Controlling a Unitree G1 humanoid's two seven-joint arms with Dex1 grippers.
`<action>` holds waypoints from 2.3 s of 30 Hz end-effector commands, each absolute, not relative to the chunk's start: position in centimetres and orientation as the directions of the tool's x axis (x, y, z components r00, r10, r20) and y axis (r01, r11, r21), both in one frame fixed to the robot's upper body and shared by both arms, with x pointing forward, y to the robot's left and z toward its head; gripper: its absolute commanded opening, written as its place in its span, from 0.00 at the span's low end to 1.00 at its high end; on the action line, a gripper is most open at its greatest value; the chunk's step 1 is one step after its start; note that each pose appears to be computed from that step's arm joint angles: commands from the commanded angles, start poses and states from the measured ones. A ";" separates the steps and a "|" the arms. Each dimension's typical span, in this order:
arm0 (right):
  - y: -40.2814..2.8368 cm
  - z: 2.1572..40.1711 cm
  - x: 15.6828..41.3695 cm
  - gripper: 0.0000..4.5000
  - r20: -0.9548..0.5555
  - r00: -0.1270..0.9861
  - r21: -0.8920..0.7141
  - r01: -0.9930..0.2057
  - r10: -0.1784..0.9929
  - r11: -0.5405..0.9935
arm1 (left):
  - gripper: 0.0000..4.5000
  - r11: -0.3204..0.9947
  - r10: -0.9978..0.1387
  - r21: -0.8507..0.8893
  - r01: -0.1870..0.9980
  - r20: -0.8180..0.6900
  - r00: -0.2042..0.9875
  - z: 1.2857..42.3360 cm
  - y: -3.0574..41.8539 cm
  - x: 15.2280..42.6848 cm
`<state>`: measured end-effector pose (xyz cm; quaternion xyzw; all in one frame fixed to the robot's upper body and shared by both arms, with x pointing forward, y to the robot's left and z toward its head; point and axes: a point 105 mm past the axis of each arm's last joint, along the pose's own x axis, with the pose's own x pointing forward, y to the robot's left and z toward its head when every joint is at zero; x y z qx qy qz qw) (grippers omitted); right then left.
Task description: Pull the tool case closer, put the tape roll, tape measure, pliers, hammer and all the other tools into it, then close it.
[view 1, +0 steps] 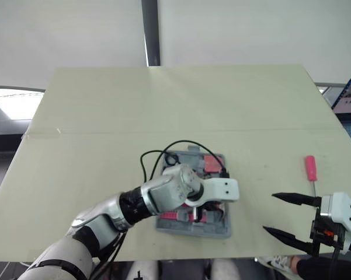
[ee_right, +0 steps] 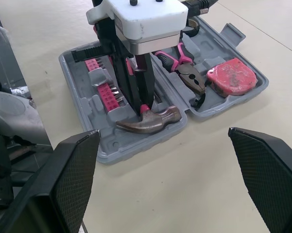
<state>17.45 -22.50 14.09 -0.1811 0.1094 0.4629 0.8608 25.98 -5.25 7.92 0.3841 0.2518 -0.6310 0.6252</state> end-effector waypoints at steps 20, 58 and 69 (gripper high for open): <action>-22.2 15.0 17.2 1.00 -0.335 0.566 -0.241 -0.824 0.753 0.512 | 0.64 -0.084 -0.648 0.148 0.985 -0.759 0.059 10.3 -6.2 25.4; -23.0 15.4 17.7 1.00 -0.324 0.566 -0.257 -0.824 0.758 0.506 | 0.01 0.065 -0.925 0.309 0.949 -0.339 0.174 7.1 5.1 24.6; -23.2 15.4 17.5 1.00 -0.329 0.575 -0.258 -0.818 0.749 0.514 | 0.01 0.074 -0.911 0.314 0.947 -0.364 0.192 5.8 4.6 25.4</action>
